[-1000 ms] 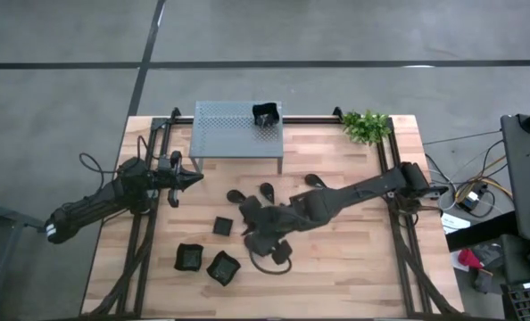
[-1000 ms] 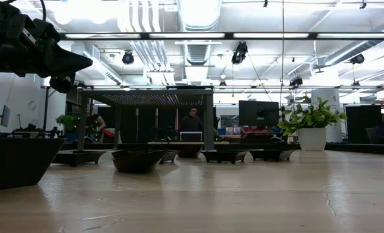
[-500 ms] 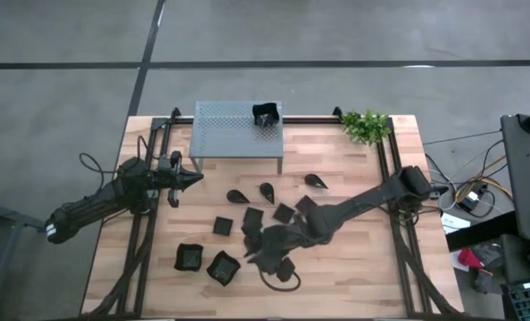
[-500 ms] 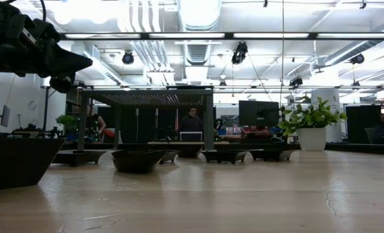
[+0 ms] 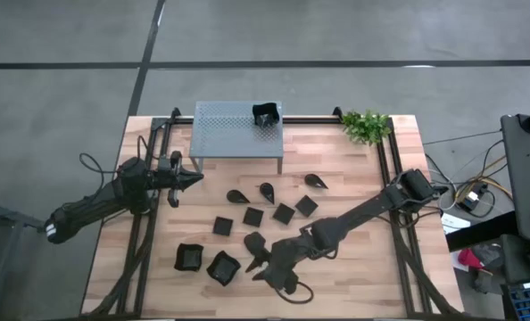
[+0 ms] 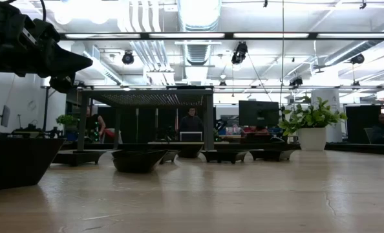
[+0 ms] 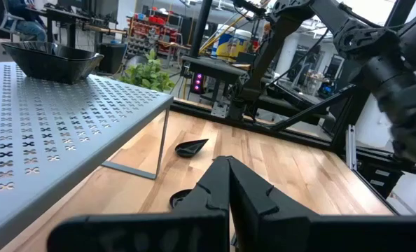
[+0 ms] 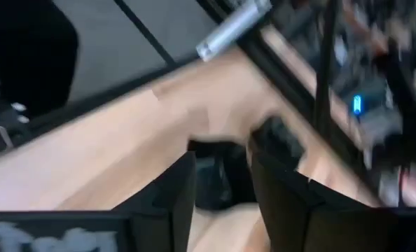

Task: Pick & Place Mini shaped plates
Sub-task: Put the black square plate on the shelf

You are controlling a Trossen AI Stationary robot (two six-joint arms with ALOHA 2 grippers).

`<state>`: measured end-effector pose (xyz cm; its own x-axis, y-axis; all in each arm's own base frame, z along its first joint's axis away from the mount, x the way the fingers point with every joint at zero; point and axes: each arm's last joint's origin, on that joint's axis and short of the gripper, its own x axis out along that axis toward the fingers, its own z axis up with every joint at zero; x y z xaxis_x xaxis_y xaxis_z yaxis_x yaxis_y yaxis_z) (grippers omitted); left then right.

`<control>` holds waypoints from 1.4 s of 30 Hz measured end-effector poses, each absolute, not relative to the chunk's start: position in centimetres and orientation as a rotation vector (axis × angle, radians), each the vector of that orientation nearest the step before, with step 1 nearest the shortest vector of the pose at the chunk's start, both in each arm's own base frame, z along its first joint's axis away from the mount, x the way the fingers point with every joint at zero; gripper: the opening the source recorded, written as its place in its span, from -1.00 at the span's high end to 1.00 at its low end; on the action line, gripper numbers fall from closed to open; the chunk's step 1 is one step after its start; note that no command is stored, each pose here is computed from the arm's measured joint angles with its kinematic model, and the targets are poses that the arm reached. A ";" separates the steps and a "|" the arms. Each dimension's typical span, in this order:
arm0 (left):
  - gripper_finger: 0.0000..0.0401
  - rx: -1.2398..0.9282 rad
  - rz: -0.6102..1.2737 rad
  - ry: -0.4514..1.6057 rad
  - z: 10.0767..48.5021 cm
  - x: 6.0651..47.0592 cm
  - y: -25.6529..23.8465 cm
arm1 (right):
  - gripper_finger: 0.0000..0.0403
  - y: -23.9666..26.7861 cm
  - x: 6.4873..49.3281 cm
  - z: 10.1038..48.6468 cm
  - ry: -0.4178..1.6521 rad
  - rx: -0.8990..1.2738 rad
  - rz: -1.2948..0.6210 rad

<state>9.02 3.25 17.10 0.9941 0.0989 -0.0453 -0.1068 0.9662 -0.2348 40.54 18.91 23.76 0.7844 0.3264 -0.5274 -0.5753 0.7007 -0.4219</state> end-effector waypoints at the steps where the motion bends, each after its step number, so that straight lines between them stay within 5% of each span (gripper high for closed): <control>1: 0.99 -0.239 0.104 0.033 17.1 9.0 3.2 | 0.27 18.8 40.5 23.6 0.465 -0.593 0.501; 24: 0.99 -0.239 0.104 0.033 17.1 9.0 3.2 | 0.46 13.5 35.4 18.4 1.252 -0.558 0.330; 42: 0.99 -0.239 0.103 0.033 17.1 9.0 3.2 | 0.49 8.8 29.4 17.4 1.270 -0.628 0.192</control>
